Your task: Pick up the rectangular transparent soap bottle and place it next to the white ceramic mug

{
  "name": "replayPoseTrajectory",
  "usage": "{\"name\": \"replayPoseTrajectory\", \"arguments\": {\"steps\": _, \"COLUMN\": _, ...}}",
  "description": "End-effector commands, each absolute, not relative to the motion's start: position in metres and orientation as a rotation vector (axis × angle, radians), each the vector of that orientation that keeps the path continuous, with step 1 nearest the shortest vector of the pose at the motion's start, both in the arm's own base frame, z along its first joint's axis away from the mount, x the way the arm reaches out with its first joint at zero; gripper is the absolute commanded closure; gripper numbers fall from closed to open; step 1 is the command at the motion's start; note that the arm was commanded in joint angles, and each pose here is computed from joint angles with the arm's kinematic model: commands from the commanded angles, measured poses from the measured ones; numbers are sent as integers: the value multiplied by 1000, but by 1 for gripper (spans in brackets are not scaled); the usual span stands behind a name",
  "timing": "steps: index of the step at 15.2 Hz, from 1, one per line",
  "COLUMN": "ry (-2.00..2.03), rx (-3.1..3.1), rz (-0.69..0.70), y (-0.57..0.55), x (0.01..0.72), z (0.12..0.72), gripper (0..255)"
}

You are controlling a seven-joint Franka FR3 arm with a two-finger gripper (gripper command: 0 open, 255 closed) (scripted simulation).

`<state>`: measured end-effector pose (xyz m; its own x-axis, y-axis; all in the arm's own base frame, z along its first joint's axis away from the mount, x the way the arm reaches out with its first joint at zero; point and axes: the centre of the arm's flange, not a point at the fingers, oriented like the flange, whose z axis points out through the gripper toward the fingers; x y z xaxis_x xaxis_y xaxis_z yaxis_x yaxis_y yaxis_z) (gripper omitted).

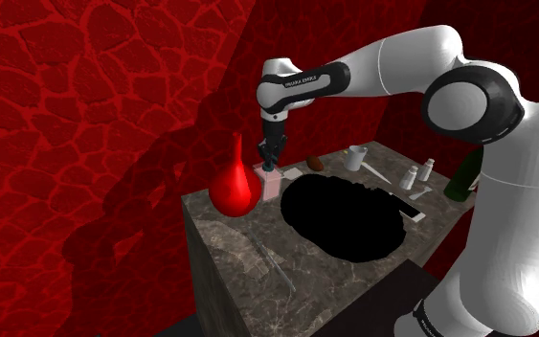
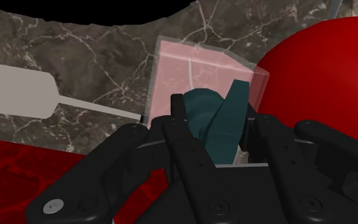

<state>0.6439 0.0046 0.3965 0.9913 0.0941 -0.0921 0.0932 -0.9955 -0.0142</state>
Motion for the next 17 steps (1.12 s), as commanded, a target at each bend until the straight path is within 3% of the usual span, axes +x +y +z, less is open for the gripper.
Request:
{"name": "replayPoseTrajectory", "arguments": {"steps": 1, "ry": -147, "rx": -3125, "rz": 146, "y": 4, "x": 644, "z": 404, "gripper": 255}}
{"name": "replayPoseTrajectory", "arguments": {"steps": 17, "ry": -147, "rx": -3125, "rz": 146, "y": 4, "x": 644, "z": 489, "gripper": 255}}
